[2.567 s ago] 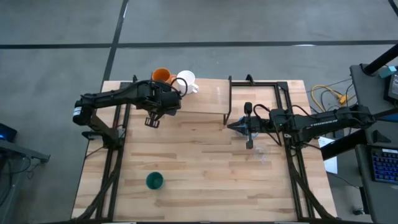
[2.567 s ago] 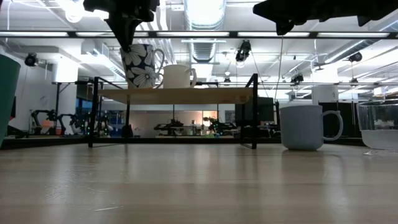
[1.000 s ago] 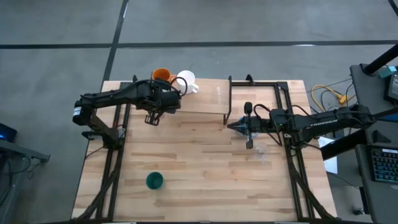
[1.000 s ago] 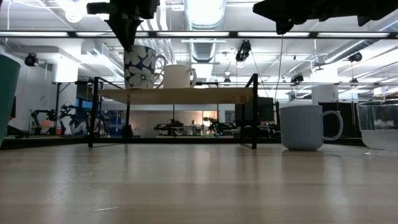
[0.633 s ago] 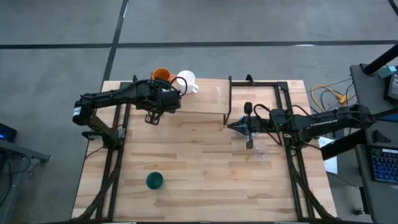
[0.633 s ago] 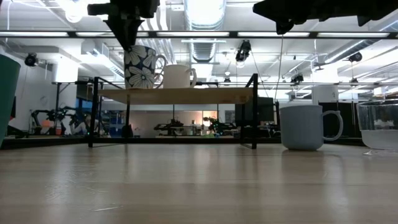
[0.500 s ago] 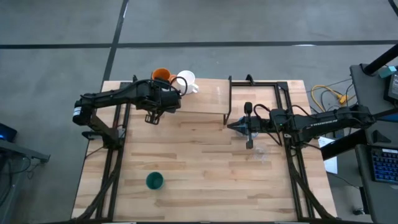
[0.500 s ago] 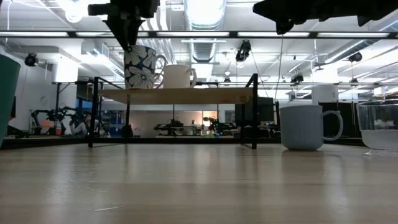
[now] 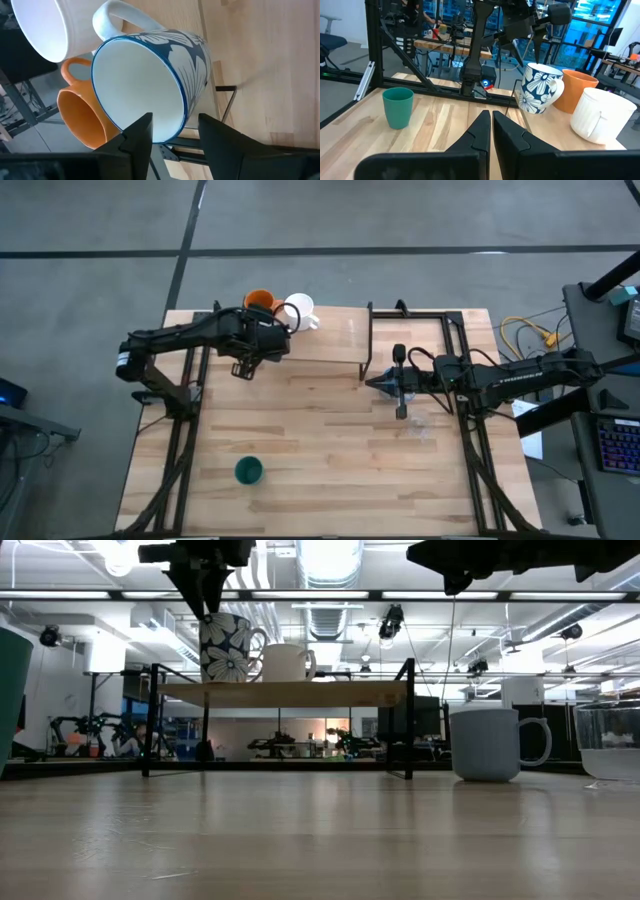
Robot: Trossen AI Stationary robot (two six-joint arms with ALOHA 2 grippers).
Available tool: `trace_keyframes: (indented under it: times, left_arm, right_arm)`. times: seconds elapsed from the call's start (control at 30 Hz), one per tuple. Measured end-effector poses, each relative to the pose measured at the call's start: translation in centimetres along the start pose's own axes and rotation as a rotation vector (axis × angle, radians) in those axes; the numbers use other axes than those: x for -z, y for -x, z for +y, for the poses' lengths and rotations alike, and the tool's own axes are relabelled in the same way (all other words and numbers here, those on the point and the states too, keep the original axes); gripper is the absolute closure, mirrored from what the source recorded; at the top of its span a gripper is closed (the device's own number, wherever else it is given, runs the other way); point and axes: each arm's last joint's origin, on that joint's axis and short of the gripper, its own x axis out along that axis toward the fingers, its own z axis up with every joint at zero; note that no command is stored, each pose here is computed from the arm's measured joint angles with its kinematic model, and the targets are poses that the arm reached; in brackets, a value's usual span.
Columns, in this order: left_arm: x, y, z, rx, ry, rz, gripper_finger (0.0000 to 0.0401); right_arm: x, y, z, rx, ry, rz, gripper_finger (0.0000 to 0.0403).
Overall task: Stack small to large cups/mugs on shelf
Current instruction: Put the blue patterned mug on the shelf
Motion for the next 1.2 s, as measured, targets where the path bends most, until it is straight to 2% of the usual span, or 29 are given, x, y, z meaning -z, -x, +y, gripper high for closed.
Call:
trace_keyframes:
  times: [0.23,0.47,0.7,0.97,1.2]
  left_arm:
    - [0.9,0.8,0.1,-0.048,0.013,-0.006,0.0257]
    - [2.3,2.6,0.2,-0.077,0.054,-0.074,0.0257]
    - [3.1,4.8,-0.2,-0.064,0.242,-0.267,0.0264]
    - [2.7,6.6,-1.7,-0.031,0.380,-0.458,0.0316]
    - [0.6,5.1,-3.8,0.003,0.458,-0.471,0.0381]
  right_arm:
    - [0.0,0.0,0.0,0.000,0.003,-0.001,0.0390]
    - [0.0,0.0,0.0,0.001,0.010,-0.004,0.0390]
    - [0.0,0.0,0.0,0.001,0.042,-0.005,0.0390]
    - [0.2,0.0,0.0,-0.006,0.120,0.023,0.0390]
    - [0.8,0.0,0.2,-0.026,0.166,0.081,0.0390]
